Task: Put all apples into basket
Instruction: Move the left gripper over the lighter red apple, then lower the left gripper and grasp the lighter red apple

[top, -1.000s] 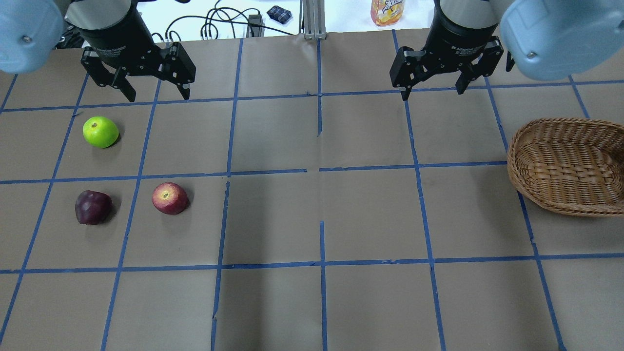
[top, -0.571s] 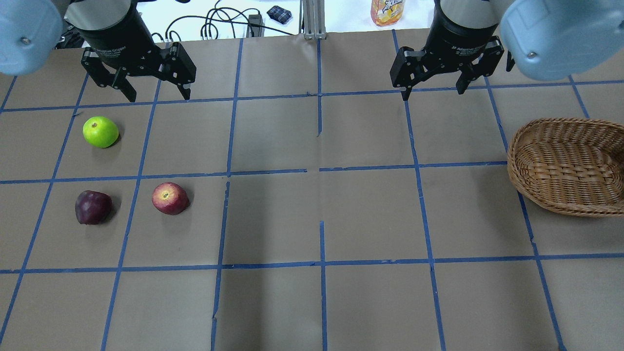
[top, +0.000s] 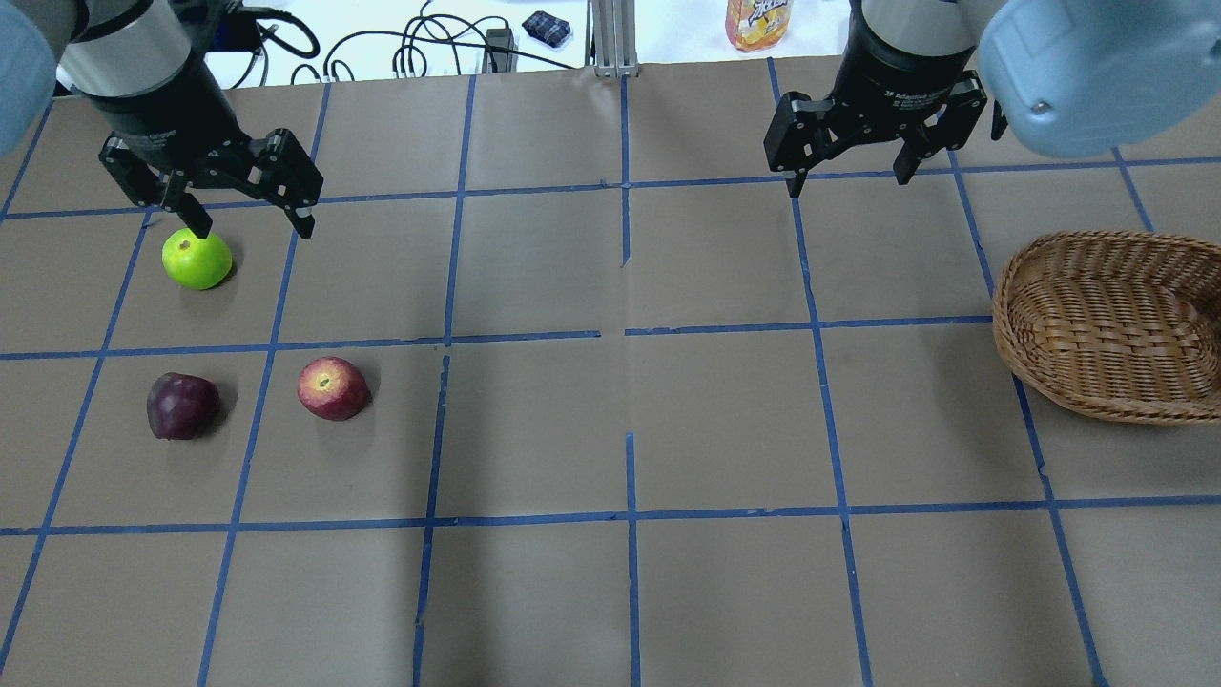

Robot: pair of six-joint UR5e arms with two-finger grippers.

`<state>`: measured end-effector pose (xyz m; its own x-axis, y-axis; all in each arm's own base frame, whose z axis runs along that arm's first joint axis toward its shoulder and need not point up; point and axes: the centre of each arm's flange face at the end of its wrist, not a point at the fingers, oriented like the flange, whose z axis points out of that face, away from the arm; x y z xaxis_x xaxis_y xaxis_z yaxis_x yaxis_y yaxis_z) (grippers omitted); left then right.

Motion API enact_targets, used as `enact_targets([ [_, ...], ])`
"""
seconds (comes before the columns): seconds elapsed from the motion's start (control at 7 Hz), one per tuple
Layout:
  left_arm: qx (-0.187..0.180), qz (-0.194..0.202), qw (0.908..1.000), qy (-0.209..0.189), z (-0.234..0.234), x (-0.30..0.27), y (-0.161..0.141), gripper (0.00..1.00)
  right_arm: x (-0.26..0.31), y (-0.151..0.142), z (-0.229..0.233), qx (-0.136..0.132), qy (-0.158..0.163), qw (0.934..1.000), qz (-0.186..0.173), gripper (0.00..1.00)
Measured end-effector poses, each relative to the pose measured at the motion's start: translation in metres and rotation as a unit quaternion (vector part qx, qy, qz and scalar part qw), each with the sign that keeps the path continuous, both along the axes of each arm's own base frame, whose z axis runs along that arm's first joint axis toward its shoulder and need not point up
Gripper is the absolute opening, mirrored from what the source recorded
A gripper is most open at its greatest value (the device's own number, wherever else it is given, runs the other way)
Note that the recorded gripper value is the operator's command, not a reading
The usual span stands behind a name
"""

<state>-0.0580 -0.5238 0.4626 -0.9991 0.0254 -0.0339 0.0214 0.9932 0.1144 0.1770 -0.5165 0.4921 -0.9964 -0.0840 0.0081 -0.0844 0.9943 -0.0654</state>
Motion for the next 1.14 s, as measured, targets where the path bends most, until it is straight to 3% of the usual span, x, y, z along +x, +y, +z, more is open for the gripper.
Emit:
enact_targets([
  [0.57,0.023,-0.009,0.9995,-0.018,-0.109,0.038,0.016,1.0,0.0,0.0,-0.001,0.001,0.0,1.0,0.0,1.0],
  [1.14,0.001,-0.011,0.9996,-0.027,-0.217,0.051,0.025,1.0,0.0,0.0,0.0,0.0,-0.002,1.0,0.0,1.0],
])
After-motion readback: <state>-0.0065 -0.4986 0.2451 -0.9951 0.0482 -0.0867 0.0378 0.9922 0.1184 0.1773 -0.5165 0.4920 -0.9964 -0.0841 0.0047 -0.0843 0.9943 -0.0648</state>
